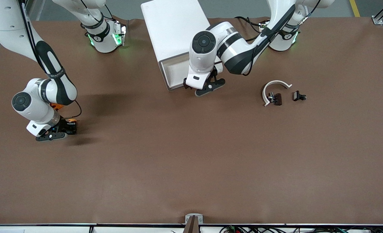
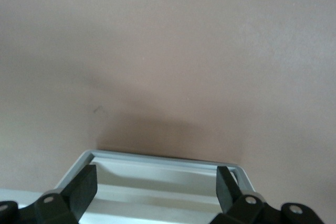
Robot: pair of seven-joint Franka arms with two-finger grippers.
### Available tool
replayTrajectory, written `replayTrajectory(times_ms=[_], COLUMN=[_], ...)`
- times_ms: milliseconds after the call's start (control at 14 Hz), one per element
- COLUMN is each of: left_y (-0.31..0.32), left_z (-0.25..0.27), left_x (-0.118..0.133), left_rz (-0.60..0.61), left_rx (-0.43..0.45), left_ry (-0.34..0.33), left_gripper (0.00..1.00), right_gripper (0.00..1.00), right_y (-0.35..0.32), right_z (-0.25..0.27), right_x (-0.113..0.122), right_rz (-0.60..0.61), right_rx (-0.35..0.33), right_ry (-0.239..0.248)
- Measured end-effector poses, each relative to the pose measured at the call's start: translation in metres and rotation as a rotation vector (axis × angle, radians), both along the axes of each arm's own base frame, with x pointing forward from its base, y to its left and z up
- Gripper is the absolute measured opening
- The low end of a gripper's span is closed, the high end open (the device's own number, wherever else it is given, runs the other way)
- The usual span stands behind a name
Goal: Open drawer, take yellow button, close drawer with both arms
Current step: 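Push the drawer shut with the left gripper while the right gripper lowers the button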
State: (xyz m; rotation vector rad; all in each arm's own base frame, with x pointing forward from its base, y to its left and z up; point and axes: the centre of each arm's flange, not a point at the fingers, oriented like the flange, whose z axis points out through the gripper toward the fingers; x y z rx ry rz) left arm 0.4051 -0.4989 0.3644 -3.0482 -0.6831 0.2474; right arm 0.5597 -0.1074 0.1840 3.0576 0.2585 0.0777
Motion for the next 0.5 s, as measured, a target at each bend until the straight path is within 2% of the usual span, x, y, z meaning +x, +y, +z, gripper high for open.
replayTrajectory(times_ms=[358,430,501], left_y=[-0.02,-0.022,-0.024], left_z=[-0.001,-0.001,-0.002], left_x=[-0.032,-0.037,-0.04], left_rz=[0.014,0.018,0.02], left_rx=[0.008,0.01,0.012], left_ry=[0.018,0.021,0.025], left_gripper=[1.0,1.0,1.0], right_gripper=[0.94,1.0,1.0], right_y=[-0.002,-0.001,0.001], right_z=[0.003,0.004,0.005], right_x=[0.003,0.004,0.004], right_rz=[-0.002,-0.001,0.001], right_rx=[-0.001,-0.001,0.002], right_ry=[-0.009,-0.007,0.006])
